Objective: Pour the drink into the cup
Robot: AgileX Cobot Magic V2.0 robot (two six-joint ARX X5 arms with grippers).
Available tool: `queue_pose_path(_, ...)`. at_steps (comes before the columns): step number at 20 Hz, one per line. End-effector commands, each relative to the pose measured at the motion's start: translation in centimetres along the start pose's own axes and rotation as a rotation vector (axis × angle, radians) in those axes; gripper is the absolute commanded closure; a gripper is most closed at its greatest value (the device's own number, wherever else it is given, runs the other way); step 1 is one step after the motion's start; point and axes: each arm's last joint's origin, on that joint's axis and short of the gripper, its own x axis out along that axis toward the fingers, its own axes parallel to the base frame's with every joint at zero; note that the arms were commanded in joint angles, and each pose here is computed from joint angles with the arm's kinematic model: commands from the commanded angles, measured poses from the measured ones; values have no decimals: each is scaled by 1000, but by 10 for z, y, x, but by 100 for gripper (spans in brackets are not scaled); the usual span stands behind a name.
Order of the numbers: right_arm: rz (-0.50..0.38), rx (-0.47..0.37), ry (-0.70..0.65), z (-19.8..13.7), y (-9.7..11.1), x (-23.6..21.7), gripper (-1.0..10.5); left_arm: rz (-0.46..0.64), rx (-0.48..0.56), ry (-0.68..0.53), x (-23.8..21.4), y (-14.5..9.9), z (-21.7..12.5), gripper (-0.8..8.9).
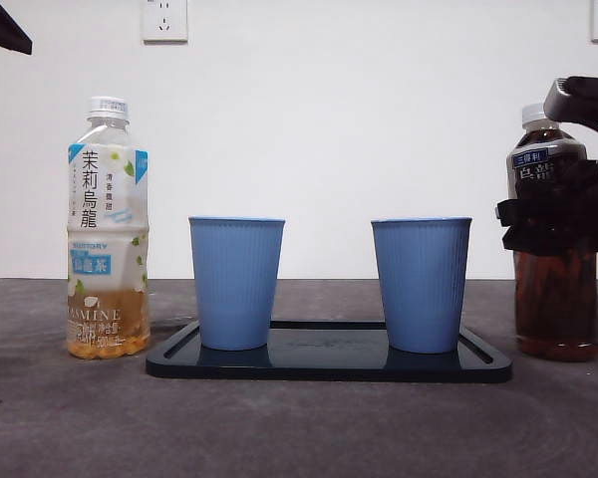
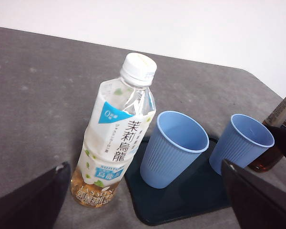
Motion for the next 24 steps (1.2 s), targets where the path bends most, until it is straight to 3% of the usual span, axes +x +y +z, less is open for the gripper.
queue_pose_path(1, -42, -94, 43, 16, 3, -1, 789, -2, 17, -9, 0, 0, 1, 317)
queue_pose_path(7, -137, -339, 232, 75, 36, -10, 789, -1, 23, -8, 0, 0, 1, 317)
queue_pose_path(12, -236, -664, 352, 112, 66, -23, 789, -1, 23, -7, 0, 0, 1, 317)
queue_pose_path(18, -320, -1031, 443, 119, 83, -36, 789, -1, 23, -8, 0, 0, 1, 317)
queue_pose_path(22, -360, -1211, 490, 118, 88, -40, 789, -1, 24, -5, 0, 0, 0, 317)
queue_pose_path(24, -387, -1259, 506, 119, 88, -41, 789, 1, 23, 0, 0, 0, 0, 317)
